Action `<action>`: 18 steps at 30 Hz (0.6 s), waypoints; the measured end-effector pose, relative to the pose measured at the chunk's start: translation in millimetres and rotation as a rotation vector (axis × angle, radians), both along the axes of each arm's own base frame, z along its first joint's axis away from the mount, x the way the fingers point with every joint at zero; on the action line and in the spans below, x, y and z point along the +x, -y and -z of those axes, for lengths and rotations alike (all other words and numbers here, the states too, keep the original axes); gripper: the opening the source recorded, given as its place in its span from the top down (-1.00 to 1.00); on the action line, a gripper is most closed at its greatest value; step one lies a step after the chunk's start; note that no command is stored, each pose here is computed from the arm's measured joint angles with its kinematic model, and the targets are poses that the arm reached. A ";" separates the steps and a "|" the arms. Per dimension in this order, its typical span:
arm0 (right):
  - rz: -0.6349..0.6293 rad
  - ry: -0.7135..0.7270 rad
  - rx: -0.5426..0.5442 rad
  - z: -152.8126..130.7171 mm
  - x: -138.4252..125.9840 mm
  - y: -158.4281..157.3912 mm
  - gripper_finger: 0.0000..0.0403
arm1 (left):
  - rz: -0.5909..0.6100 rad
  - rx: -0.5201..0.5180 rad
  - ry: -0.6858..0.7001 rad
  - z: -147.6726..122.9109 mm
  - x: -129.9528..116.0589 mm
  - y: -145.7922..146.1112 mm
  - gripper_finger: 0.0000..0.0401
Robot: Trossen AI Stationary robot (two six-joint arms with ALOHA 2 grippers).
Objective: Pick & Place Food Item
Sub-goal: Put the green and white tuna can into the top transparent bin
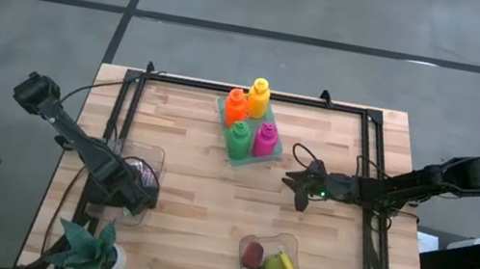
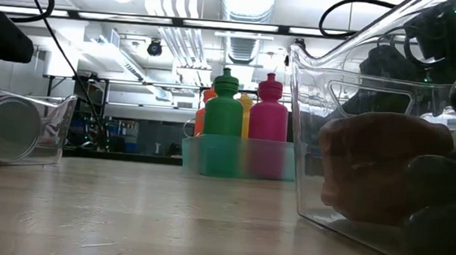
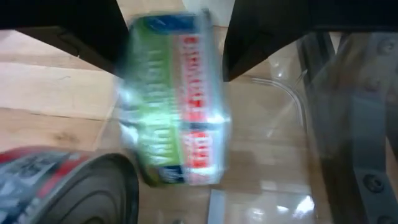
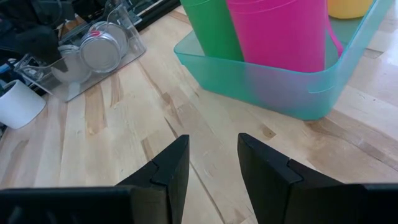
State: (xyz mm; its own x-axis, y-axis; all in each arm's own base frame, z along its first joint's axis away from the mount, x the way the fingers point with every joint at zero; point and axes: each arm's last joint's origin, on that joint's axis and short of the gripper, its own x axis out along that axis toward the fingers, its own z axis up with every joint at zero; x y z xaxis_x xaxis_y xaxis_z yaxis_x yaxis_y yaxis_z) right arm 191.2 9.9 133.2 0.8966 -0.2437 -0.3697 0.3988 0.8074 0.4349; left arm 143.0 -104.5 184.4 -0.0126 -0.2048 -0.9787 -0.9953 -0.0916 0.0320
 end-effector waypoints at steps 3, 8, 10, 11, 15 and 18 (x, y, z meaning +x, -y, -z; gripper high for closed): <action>0.000 0.000 0.000 0.0 0.0 0.0 0.33 | 0.000 -0.003 0.005 -0.1 0.5 0.3 -0.18; 0.000 0.000 0.000 0.0 0.0 0.0 0.33 | 0.001 -0.010 0.015 -1.1 1.3 0.9 -0.17; 0.000 0.000 0.000 0.0 0.0 0.0 0.33 | 0.003 -0.021 0.031 -5.9 2.1 1.4 -0.17; 0.000 0.000 0.000 0.0 0.0 0.0 0.33 | 0.003 -0.028 0.041 -10.0 2.0 1.4 -0.17; -0.001 0.000 0.000 0.0 0.0 -0.1 0.33 | -0.002 -0.047 0.069 -31.8 -3.5 -2.8 -0.17; 0.000 0.000 0.000 0.0 0.0 0.0 0.33 | -0.013 -0.045 0.113 -53.5 -9.5 -7.9 -0.17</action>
